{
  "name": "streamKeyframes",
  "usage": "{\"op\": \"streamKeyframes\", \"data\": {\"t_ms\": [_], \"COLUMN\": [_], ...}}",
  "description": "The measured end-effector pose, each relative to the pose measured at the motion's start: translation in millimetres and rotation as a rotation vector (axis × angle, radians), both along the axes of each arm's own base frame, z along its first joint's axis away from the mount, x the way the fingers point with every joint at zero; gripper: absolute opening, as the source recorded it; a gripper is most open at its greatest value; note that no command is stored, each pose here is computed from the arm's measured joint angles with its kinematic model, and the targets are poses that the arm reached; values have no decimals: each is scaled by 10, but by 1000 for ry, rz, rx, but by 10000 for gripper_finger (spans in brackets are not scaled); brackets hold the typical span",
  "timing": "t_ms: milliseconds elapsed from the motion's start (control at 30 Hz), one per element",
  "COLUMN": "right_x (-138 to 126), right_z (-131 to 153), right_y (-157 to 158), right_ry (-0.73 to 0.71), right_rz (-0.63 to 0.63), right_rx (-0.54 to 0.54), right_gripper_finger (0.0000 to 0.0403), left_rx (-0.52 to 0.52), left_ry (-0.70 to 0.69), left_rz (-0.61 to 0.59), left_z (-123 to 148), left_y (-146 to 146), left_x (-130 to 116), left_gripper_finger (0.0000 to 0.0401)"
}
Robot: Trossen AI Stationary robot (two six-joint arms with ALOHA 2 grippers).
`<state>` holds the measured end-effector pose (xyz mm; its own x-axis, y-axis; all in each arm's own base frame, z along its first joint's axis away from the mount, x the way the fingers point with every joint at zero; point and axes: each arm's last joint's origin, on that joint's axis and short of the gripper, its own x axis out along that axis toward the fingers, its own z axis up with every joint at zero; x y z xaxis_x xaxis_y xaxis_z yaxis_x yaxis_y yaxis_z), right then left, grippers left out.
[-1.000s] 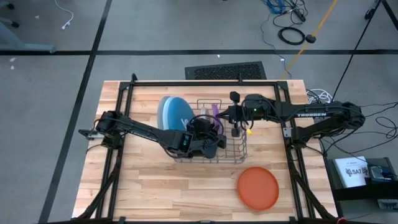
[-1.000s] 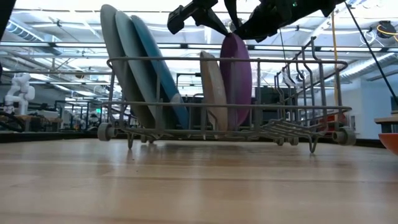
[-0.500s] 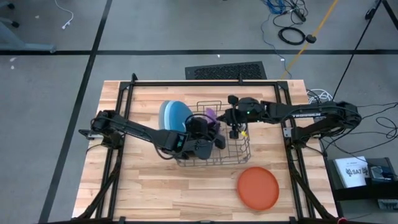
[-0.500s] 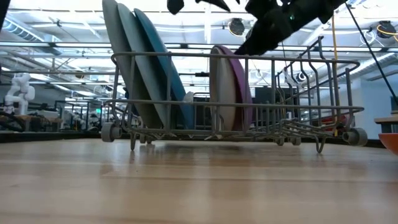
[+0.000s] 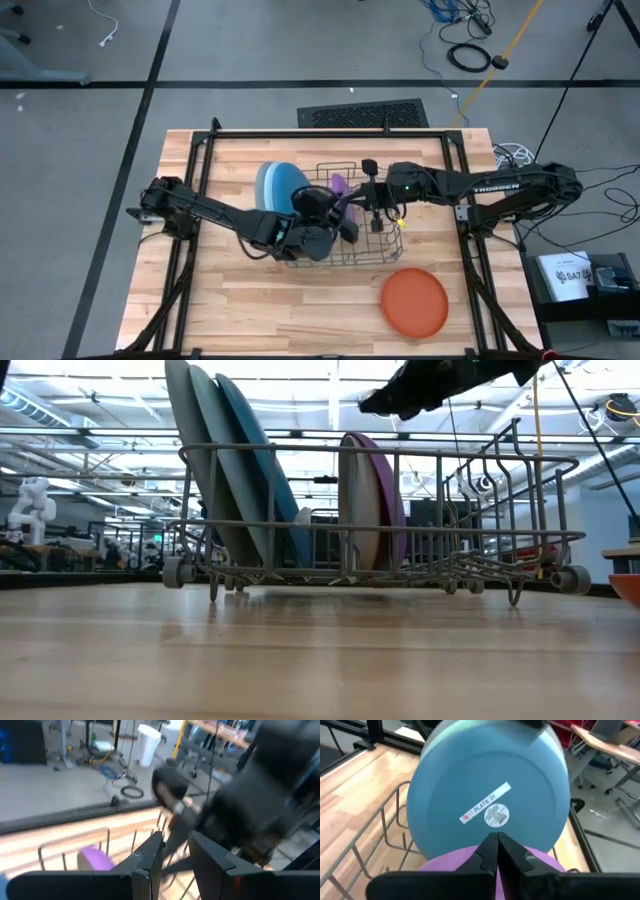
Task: Sort dishes
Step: Put the orange plate into the dish rack
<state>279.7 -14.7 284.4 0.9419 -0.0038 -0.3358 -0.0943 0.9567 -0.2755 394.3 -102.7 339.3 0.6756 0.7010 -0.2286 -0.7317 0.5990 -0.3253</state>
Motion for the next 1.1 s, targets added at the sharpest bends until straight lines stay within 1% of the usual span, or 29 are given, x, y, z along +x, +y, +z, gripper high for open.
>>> {"op": "streamKeyframes", "data": {"t_ms": [133,267,433,533,600,667,867,1000,1100], "right_x": [72,164,228,235,214,180,11,-163,-314], "right_z": [-85,-153,-146,-97,-27,56,236,240,204], "right_y": [6,-3,-5,2,14,36,189,395,573], "right_ry": [23,12,-47,-93,-136,-180,-214,-108,-6], "right_rz": [-33,-49,-63,-59,-54,-46,1,66,36], "right_rx": [-1,-1,40,42,42,42,69,72,70], "right_gripper_finger": [0,0,0,0,0,0,0,0,0], "left_rx": [67,152,262,311,328,327,317,315,319], "left_ry": [16,78,192,266,303,344,432,482,534], "left_rz": [-32,-58,-109,-94,-57,-49,-30,-61,-127], "left_z": [149,255,396,405,371,307,-23,-151,-190], "left_y": [-33,-80,-161,-188,-182,-169,-129,-126,-137], "left_x": [-69,-166,-376,-495,-543,-577,-630,-646,-638], "left_gripper_finger": [96,96,96,96,96,96,96,96,96]}}
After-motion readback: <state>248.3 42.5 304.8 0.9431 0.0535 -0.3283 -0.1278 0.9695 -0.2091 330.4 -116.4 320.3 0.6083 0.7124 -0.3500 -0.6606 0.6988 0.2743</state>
